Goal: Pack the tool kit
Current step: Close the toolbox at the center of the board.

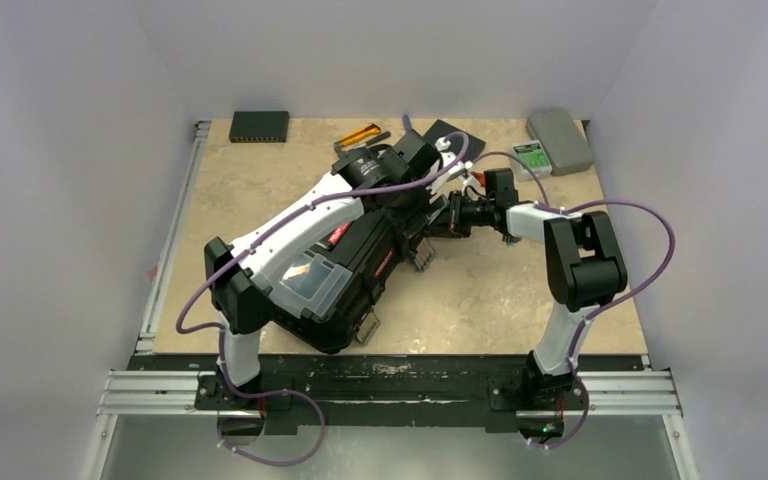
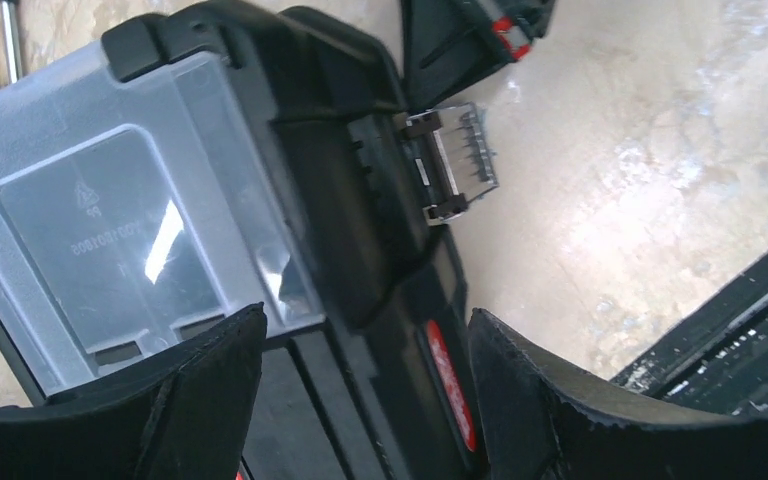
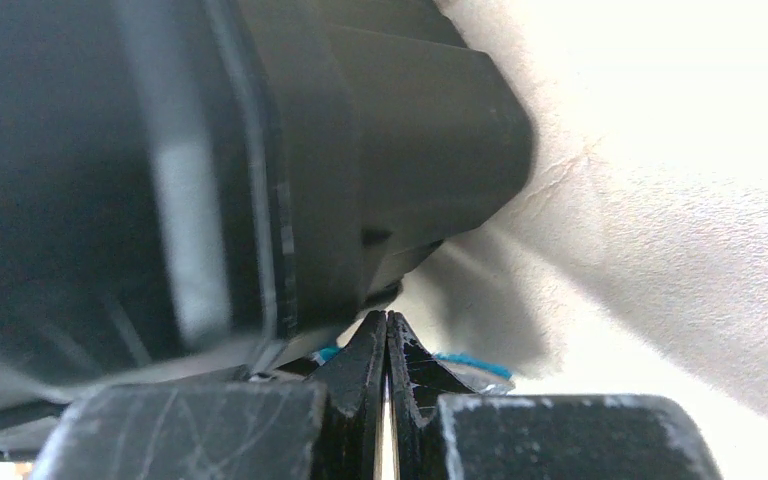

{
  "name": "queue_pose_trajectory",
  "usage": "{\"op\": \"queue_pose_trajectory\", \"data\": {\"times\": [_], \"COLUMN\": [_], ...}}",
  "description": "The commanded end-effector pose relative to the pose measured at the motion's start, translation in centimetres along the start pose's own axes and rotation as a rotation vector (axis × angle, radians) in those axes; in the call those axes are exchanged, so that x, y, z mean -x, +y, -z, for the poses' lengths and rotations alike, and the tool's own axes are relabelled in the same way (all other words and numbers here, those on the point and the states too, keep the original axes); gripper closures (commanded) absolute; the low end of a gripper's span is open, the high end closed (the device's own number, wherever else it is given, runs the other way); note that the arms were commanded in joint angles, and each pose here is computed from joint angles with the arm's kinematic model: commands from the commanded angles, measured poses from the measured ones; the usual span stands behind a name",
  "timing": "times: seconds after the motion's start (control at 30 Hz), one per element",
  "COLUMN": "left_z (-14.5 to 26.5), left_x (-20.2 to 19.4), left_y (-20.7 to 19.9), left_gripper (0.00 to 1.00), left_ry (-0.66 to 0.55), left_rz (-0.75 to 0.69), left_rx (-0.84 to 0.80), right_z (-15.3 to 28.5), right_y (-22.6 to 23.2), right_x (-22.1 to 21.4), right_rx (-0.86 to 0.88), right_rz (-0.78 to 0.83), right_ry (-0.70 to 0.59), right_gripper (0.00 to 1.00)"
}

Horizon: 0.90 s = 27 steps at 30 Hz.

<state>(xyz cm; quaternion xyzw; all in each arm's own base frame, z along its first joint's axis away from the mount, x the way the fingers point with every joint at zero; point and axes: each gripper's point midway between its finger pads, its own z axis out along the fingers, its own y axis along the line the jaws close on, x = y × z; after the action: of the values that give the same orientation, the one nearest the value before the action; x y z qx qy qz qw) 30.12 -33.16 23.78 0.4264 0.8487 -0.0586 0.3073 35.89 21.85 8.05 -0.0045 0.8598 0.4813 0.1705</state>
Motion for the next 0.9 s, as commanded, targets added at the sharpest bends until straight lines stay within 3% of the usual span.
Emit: {"op": "queue_pose_trajectory", "data": {"times": [0.0, 0.23, 0.47, 0.87], "left_z": [-0.7, -0.8, -1.1, -1.2], "left_x": [-0.2, 0.0, -0.2, 0.0], "left_y": [2.0, 2.2, 3.0, 3.2], "left_gripper": [0.28, 0.28, 0.28, 0.28], "left_ry": [0.004, -0.009, -0.005, -0.013], "left_rz": [0.063, 0.111, 0.128, 0.13], "left_rx": [0.038, 0.011, 0.011, 0.009], "right_z": [-1.7, -5.0, -5.9, -1.5], "right_y": [-0.4, -2.9, -3.4, -0.1], "right_x": [-1.5, 0.2, -3.7, -7.7], "right_rx": [0.016, -0.037, -0.038, 0.015], "right_rz": [-0.059, -0.076, -0.065, -0.002], "right_ry": [0.074, 0.07, 0.155, 0.149], "right_gripper": [1.0, 1.0, 1.0, 1.0]}}
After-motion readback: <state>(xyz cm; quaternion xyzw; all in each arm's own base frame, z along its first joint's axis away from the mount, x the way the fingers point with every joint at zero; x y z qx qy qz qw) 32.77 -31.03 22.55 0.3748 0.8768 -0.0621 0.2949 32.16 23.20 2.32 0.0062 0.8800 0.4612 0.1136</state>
